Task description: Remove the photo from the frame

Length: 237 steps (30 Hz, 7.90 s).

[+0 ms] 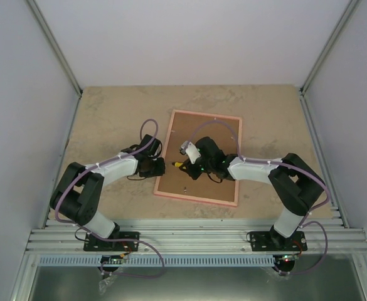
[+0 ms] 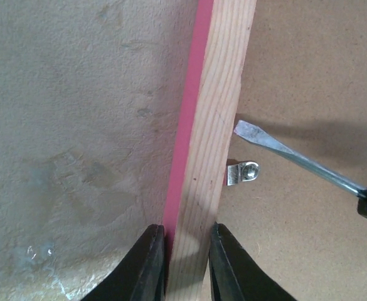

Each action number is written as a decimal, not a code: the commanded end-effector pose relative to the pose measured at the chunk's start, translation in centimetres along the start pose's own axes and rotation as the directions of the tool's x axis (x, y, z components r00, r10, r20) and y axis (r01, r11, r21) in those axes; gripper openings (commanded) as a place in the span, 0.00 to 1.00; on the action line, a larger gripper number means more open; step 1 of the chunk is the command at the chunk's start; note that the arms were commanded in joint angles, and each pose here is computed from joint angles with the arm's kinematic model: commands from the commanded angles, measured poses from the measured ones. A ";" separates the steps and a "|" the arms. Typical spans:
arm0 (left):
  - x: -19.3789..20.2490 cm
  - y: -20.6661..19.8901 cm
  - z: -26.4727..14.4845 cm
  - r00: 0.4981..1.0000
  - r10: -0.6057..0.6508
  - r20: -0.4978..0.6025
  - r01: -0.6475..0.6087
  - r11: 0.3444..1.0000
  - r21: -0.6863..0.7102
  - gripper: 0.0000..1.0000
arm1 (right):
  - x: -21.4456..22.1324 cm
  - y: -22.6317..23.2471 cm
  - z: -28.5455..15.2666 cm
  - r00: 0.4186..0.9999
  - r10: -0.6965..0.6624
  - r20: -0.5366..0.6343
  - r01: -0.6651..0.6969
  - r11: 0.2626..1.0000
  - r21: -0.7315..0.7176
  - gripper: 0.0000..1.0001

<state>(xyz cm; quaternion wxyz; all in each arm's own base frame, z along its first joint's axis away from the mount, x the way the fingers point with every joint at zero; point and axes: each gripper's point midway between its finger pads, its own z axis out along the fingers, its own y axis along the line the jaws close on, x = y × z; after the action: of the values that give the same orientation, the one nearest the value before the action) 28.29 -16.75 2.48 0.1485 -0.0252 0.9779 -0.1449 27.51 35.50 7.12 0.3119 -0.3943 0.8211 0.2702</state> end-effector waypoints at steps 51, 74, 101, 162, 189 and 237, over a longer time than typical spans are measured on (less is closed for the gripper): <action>-0.4 1.6 -0.5 0.998 -0.045 0.034 0.048 0.994 -0.098 0.15 | 1.0 0.8 -1.3 0.987 -0.046 -0.156 0.043 0.999 -0.020 0.00; -0.1 1.7 -0.4 0.998 -0.056 0.024 0.058 0.993 -0.099 0.15 | -0.5 1.0 -2.9 0.995 -0.055 -0.084 0.055 0.998 -0.004 0.00; -4.1 -1.3 -4.2 0.973 -0.085 0.214 0.095 0.995 -0.037 0.49 | -2.5 -4.1 -6.8 0.992 0.044 0.116 -0.065 0.980 0.186 0.01; -6.4 -1.7 3.2 0.994 0.062 0.090 -0.071 0.992 0.101 0.12 | -5.5 -6.8 2.5 0.994 0.056 0.089 -0.067 0.991 0.120 0.00; -6.4 -1.8 3.2 0.994 0.064 0.091 -0.073 0.992 0.100 0.12 | -5.3 -9.1 3.5 0.985 0.129 0.111 -0.144 0.980 0.139 0.00; -6.5 -1.2 3.1 0.994 0.053 0.098 -0.059 0.996 0.065 0.13 | -4.8 -9.8 3.2 0.990 0.137 -0.037 -0.125 0.964 0.236 0.00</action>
<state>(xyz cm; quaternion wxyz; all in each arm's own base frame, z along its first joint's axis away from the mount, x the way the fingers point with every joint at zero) 37.45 -17.94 2.82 0.2344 -0.0061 0.9571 -0.1704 38.81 35.07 7.52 0.3322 -0.2991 0.8706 0.2057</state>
